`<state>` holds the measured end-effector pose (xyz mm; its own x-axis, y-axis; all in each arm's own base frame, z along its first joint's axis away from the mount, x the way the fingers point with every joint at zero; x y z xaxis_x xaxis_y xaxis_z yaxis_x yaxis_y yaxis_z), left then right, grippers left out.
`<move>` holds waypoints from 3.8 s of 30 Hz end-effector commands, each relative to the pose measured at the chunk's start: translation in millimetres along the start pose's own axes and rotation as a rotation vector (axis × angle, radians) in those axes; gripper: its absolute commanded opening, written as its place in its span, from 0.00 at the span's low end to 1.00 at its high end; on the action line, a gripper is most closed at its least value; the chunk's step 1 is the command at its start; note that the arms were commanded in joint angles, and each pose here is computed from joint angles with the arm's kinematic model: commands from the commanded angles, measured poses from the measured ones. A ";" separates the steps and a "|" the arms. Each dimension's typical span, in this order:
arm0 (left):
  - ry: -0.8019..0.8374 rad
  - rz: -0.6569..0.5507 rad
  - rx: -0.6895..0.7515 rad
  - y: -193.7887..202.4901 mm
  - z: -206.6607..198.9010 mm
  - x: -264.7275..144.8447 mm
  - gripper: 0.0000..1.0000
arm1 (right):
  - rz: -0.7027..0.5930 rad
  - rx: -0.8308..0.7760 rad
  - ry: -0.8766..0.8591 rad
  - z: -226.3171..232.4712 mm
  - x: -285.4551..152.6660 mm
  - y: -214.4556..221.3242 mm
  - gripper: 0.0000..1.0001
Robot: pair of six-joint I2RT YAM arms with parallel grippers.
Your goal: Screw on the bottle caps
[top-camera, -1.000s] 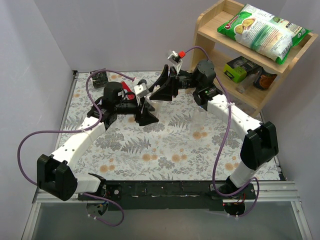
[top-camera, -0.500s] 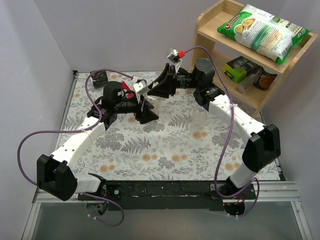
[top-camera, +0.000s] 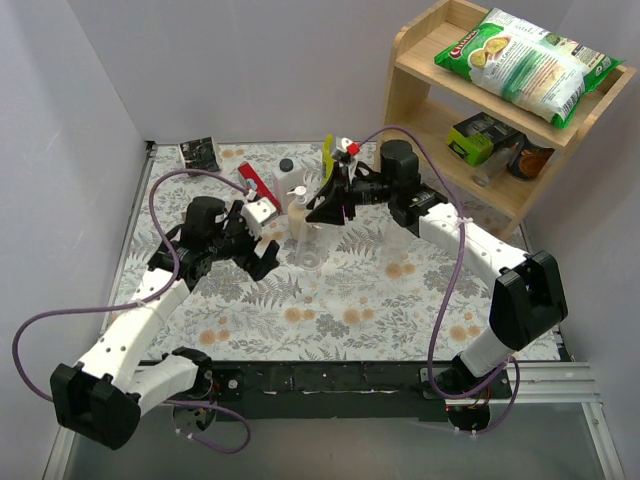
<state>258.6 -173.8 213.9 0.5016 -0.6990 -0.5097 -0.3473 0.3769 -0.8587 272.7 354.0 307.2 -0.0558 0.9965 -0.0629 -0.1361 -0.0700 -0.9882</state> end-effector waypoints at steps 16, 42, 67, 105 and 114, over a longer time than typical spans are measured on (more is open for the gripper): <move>-0.412 0.197 -0.223 85.8 54.2 -49.5 0.98 | 0.203 -0.251 0.062 -21.7 -17.1 101.8 0.02; -0.612 0.452 -0.561 98.7 174.4 -0.4 0.98 | 0.235 -0.230 0.067 -26.1 -17.9 117.8 0.43; -0.560 0.577 -0.601 147.7 189.2 42.1 0.75 | 0.198 -0.252 0.133 -34.5 -16.5 74.0 0.73; 0.023 -0.104 -0.094 9.6 31.5 -40.1 0.47 | -0.191 0.234 -0.085 -38.9 67.9 -73.4 0.87; 0.041 -0.139 -0.068 -6.8 30.7 -38.8 0.46 | -0.177 0.269 -0.030 -53.8 84.9 -64.5 0.86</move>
<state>260.3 -122.9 210.6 0.5082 -0.7351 -0.4487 -0.4164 0.2464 -0.8752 318.5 440.2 349.7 -0.0680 0.9931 0.0952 -0.4262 0.0574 -0.9028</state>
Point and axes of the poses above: each gripper's point midway between its finger pads, its own x axis out along the fingers, its own z axis along the line the jaws close on, y = z × x, the point moved 1 cm from there along -x, back along the fingers, and after that the axes turned 5 degrees about -x, right-handed, at the moved point
